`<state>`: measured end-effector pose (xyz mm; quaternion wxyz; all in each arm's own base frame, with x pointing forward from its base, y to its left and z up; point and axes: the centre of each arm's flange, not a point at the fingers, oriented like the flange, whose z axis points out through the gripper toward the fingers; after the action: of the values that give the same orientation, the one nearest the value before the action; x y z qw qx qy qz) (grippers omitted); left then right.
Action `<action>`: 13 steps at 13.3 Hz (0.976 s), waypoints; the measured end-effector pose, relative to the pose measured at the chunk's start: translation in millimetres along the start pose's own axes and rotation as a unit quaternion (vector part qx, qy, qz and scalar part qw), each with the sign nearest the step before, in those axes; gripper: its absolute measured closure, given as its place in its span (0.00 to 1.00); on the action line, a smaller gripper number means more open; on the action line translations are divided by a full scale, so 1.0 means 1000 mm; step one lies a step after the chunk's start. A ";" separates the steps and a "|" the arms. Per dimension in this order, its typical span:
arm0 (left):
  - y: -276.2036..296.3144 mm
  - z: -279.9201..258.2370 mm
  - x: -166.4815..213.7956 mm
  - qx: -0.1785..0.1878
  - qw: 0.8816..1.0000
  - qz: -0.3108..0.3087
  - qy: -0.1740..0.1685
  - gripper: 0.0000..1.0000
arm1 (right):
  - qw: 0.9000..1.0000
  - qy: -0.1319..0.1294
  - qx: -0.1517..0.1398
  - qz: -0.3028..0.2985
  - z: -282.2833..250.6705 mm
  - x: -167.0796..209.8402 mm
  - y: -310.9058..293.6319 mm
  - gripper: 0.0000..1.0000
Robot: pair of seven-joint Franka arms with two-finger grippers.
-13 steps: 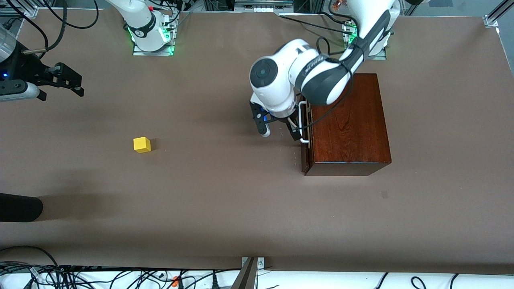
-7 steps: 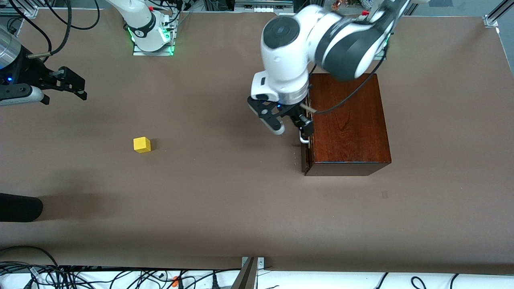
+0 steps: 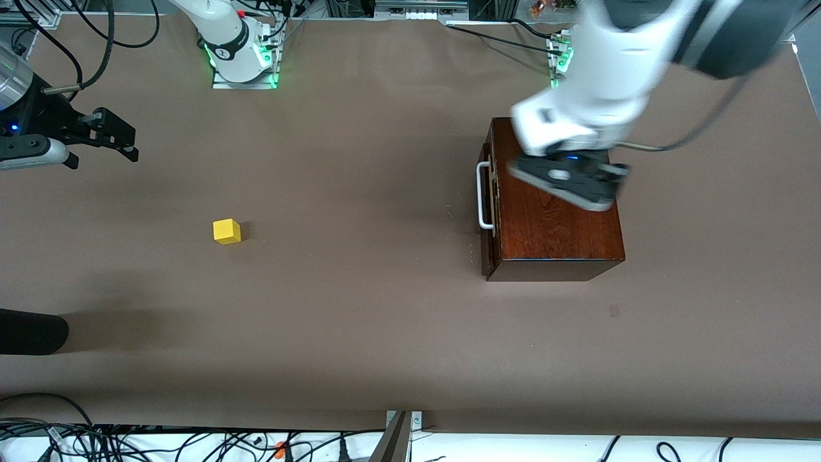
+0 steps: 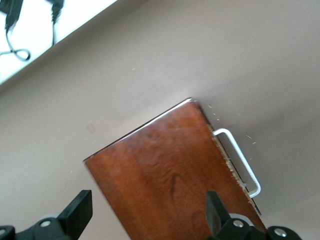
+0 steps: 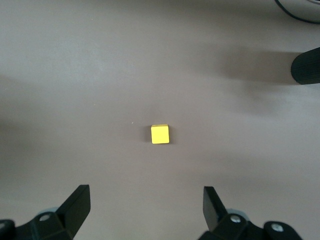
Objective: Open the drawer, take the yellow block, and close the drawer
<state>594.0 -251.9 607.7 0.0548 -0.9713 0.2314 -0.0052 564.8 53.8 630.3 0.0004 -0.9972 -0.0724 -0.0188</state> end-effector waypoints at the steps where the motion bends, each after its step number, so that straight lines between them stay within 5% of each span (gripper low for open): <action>1: -0.025 -0.003 -0.010 -0.010 1.000 -0.021 -0.013 0.00 | 1.000 0.000 0.000 0.000 0.000 0.000 0.000 0.00; 6: -0.130 -0.007 -0.066 -0.063 0.987 -0.137 -0.054 0.00 | 1.000 0.000 0.000 0.000 0.000 0.000 0.000 0.00; 13: -0.163 0.013 -0.127 -0.059 0.980 -0.188 -0.026 0.00 | 1.000 0.001 0.000 0.000 0.000 0.000 0.000 0.00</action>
<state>553.7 -48.9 614.2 0.0015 -0.9988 0.0429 0.0238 564.8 53.4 630.8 0.0004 -0.9972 -0.0721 -0.0193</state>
